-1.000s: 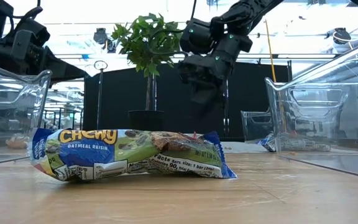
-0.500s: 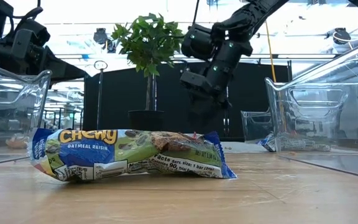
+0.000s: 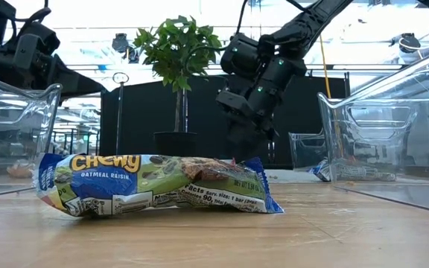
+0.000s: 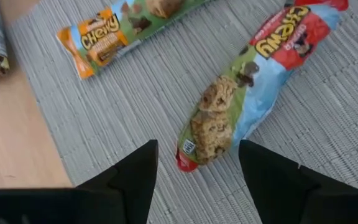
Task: Pick and place Granola Bars by type
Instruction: Put the red granola bar into the top transparent bin
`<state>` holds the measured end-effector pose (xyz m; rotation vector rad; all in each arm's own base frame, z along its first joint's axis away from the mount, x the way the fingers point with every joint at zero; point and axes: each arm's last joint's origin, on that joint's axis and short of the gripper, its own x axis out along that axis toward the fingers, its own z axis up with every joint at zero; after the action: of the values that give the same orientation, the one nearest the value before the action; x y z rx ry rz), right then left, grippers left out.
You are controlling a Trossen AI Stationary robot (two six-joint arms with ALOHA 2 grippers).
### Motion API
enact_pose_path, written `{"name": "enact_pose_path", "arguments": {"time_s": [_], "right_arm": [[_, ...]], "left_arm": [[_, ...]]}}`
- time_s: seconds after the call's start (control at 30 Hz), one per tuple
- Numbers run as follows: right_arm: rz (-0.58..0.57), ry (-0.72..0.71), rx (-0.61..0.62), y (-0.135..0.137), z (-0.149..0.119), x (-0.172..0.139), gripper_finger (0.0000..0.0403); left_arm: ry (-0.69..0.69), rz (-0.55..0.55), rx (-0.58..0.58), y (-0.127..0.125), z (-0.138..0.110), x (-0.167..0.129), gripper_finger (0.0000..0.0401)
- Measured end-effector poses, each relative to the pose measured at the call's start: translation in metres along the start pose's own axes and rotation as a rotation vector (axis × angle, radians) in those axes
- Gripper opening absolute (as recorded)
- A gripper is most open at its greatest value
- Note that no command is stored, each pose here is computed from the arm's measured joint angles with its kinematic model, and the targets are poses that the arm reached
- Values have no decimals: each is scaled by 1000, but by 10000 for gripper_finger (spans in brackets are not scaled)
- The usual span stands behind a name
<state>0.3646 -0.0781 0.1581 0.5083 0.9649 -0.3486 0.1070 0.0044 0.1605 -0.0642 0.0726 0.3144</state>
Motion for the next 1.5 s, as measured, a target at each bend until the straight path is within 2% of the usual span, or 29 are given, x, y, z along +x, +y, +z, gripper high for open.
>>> {"name": "enact_pose_path", "arguments": {"time_s": [0.8,1.03,1.33,1.5], "right_arm": [[-19,9,49,-6,-1,13,207],[-50,-28,51,-8,2,12,147],[-3,-21,-16,-6,2,12,22],[3,-39,-59,-5,4,12,9]], "left_arm": [[-18,-1,-1,0,2,0,63],[-18,-2,-2,0,2,0,63],[-18,-1,-2,0,2,0,63],[-18,-1,-2,0,2,0,63]]}}
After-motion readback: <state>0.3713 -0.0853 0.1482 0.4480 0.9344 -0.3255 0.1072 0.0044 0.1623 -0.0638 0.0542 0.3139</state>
